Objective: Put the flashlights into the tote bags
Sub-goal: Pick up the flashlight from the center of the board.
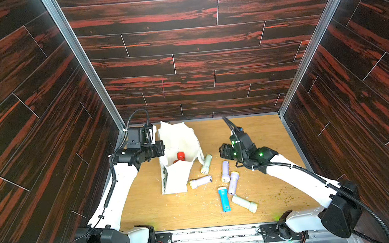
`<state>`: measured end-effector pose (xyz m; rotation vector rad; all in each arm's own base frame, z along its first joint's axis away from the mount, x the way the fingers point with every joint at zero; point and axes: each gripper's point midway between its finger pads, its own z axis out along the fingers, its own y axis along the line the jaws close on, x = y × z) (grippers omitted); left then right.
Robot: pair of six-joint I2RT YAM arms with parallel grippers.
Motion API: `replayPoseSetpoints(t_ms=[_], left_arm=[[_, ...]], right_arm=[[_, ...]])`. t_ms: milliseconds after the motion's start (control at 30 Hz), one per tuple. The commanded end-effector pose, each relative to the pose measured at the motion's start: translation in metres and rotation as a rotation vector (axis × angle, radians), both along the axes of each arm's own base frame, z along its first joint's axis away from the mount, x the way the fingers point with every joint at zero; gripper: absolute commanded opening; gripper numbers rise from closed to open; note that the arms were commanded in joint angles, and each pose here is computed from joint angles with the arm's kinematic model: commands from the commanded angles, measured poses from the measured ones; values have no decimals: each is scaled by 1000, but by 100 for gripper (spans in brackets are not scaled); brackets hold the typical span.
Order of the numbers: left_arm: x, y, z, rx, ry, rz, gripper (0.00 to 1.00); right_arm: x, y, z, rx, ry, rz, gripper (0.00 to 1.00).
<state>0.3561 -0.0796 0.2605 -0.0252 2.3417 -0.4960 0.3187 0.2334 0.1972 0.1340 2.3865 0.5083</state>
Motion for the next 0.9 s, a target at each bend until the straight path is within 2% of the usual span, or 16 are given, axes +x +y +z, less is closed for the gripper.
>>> replayPoseSetpoints(t_ms=[0,133,367,633,867], left_arm=[[3,15,42,35,-135,38,0],[5,24,46,42,-142,65,0],[1,23,48,30,-142,58,0],[-1,11,51,-22,-149,6,0],[-2,1,50,-70,-144,-35,0]], right_arm=[[-4,-15,-27,-46,102,-62,65],[3,-15,-51,-65,193,-49,63],[6,-12,-86,-158,321,-31,54],[5,-13,-121,-252,432,-12,54],[4,-12,-144,-290,479,10,54]])
